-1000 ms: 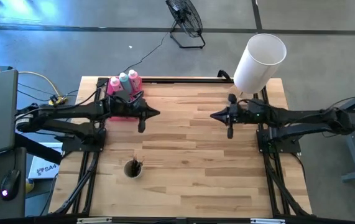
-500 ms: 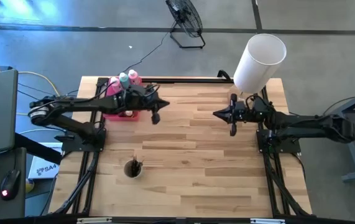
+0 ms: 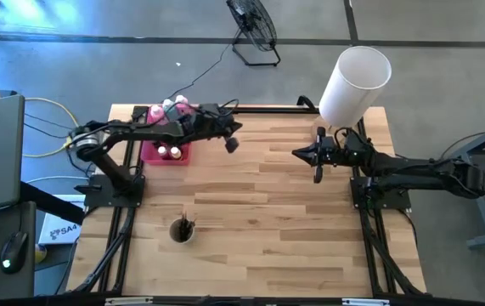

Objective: Pick & Place Paint Supplies
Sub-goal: Put the silver paintbrush into the light brown cup

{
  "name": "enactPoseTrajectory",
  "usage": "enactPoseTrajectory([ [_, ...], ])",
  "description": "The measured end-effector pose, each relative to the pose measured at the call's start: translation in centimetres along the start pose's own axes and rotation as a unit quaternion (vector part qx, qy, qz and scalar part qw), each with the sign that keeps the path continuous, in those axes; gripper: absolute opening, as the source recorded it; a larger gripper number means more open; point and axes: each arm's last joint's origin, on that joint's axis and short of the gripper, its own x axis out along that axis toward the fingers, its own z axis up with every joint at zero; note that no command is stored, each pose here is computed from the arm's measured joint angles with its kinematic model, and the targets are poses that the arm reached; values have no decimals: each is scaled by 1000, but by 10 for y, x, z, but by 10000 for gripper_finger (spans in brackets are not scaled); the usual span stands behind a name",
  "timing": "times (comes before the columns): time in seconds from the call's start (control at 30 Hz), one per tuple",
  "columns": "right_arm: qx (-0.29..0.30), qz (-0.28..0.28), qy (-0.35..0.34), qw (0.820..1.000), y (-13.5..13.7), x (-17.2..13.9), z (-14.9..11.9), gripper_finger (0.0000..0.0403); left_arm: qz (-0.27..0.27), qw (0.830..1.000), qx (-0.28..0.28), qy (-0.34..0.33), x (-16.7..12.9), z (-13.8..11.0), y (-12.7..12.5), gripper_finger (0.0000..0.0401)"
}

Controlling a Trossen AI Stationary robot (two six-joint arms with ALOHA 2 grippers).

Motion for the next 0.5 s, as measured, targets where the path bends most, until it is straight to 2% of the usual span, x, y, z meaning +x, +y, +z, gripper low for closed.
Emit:
enactPoseTrajectory([
  [0.17, 1, 0, 4, 1000, 0, 0, -1, 2, 42, 999, -4, 31, 19, 1, 1, 1],
  [0.37, 2, -1, 11, 1000, 0, 0, -2, 2, 80, 993, 18, 88, 24, 13, 4, 1],
  [0.5, 3, -1, 12, 1000, 0, 0, -2, 2, 83, 991, 20, 105, 22, 21, 4, 0],
])
